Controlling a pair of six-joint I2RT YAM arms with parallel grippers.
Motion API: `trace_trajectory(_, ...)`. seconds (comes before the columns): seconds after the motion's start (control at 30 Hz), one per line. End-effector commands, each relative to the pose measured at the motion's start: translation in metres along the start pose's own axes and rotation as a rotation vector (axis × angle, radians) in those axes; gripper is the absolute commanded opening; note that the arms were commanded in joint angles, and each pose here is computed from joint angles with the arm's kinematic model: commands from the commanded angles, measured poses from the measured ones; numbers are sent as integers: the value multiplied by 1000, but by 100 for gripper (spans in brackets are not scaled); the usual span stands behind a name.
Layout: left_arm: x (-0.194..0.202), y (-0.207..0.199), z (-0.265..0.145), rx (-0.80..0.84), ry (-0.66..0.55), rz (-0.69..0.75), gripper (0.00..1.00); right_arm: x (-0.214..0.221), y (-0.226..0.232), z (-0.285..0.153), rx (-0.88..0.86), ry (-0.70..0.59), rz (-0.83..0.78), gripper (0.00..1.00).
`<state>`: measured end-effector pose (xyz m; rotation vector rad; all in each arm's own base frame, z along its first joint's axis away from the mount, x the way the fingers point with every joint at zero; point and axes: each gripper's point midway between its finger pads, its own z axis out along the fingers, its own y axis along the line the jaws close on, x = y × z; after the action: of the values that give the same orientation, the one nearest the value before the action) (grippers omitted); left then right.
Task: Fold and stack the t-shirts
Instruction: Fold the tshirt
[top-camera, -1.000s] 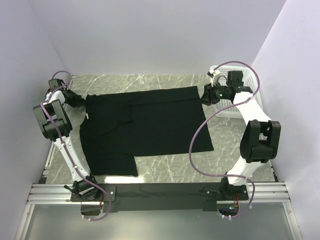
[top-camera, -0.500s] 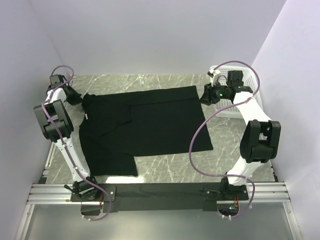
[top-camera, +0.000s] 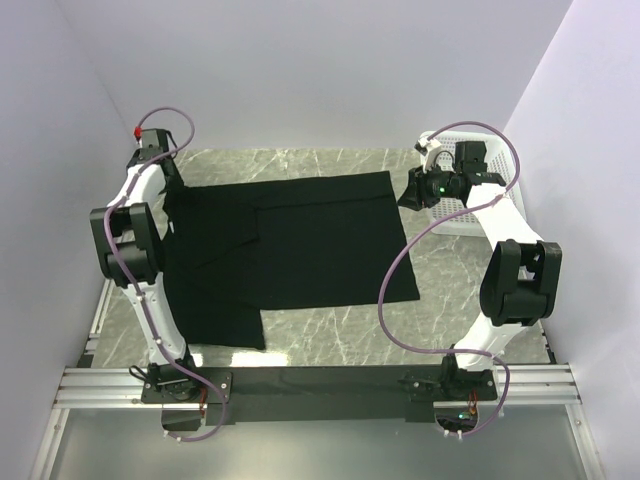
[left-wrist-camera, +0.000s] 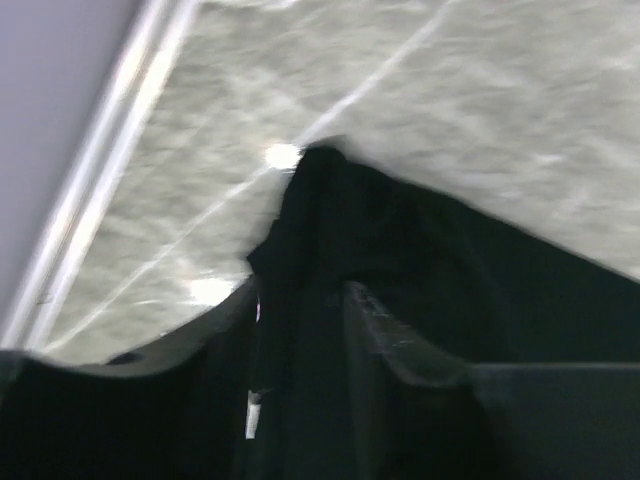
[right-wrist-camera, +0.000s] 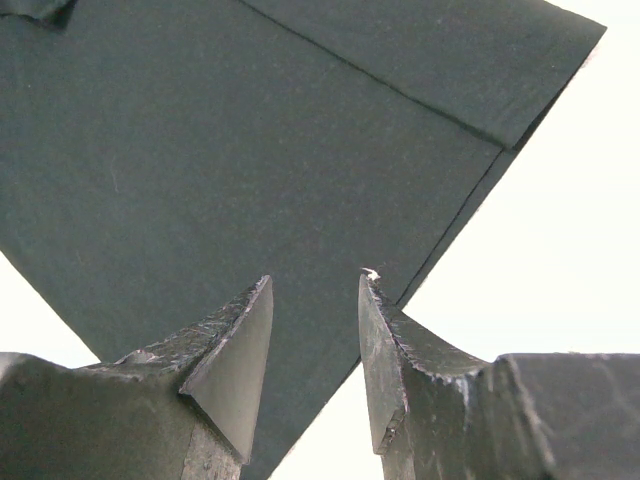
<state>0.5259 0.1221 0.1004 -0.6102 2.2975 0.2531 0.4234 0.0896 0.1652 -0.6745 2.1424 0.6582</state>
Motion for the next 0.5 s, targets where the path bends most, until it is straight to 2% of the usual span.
trace_trajectory(0.0,-10,37,-9,-146,-37,14,49,-19,1,-5,3,-40,-42,47)
trace_trajectory(0.07,-21,32,-19,-91,-72,-9,61,-18,1,-4,0,-36,-38,47)
trace_trajectory(0.13,-31,27,-24,-17,-95,-50,66,-19,1,-4,1,-39,-39,47)
trace_trajectory(0.2,-33,11,-25,106,-67,-102,66,-19,1,-3,-4,-38,-36,47)
trace_trajectory(0.23,-49,13,-26,133,-80,-141,66,-19,1,-3,-5,-39,-34,47)
trace_trajectory(0.3,-39,4,-13,194,2,-208,65,-19,1,-2,-7,-38,-32,47)
trace_trajectory(0.33,-49,4,-12,219,-5,-237,63,-19,1,-2,-7,-40,-33,47)
trace_trajectory(0.47,-44,-1,13,269,35,-334,57,-18,2,-2,-9,-37,-33,47)
